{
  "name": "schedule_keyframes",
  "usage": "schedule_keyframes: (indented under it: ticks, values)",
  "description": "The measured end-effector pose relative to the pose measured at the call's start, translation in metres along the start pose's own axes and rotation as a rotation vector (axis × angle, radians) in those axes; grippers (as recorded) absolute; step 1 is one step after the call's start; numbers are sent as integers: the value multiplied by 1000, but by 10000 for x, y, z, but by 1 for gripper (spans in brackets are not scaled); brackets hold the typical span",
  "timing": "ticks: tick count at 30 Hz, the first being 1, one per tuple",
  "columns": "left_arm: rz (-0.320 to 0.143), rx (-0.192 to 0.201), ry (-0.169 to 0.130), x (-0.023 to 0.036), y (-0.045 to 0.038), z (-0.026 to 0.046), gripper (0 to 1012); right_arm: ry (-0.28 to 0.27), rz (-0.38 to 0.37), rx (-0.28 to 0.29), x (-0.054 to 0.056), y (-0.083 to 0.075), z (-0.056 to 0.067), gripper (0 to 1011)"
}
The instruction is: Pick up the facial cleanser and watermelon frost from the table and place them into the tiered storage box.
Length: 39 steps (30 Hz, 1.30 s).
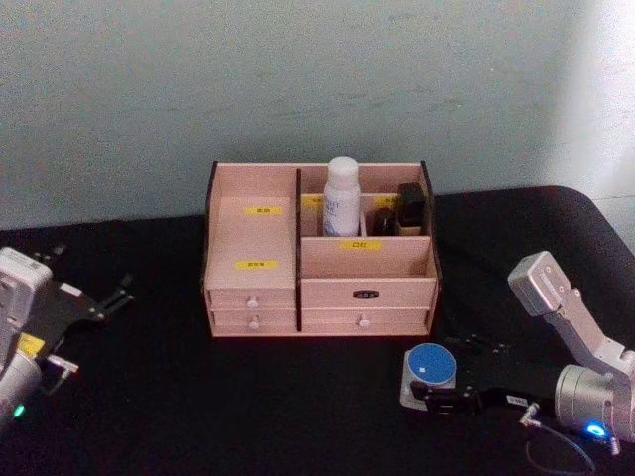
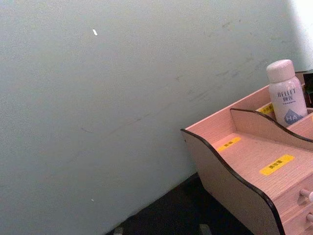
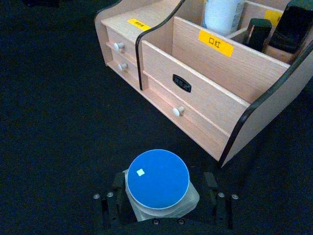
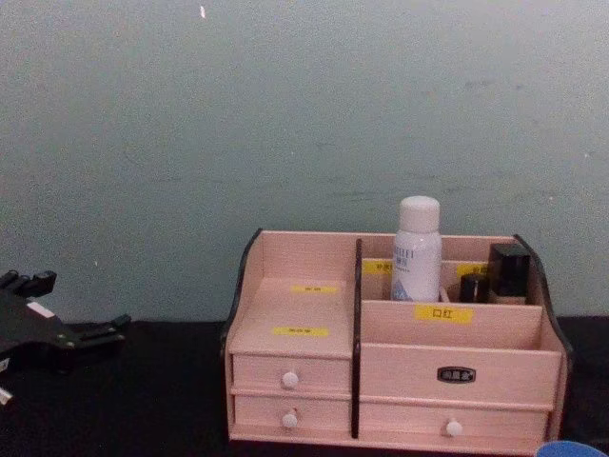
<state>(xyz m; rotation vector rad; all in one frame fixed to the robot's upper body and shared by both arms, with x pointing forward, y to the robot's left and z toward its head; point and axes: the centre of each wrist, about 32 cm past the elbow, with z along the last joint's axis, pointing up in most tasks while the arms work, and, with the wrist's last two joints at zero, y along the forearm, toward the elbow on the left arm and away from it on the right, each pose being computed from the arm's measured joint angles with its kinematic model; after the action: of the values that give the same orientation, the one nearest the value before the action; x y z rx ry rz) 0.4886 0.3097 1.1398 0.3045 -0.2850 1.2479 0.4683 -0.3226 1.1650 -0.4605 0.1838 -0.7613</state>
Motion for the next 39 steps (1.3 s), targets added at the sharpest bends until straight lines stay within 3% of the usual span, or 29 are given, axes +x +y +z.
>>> schedule_keyframes:
  ticks: [39]
  values:
    - [0, 0, 0, 0, 0, 0, 1001, 1, -1, 0, 1, -3, 1, 1000]
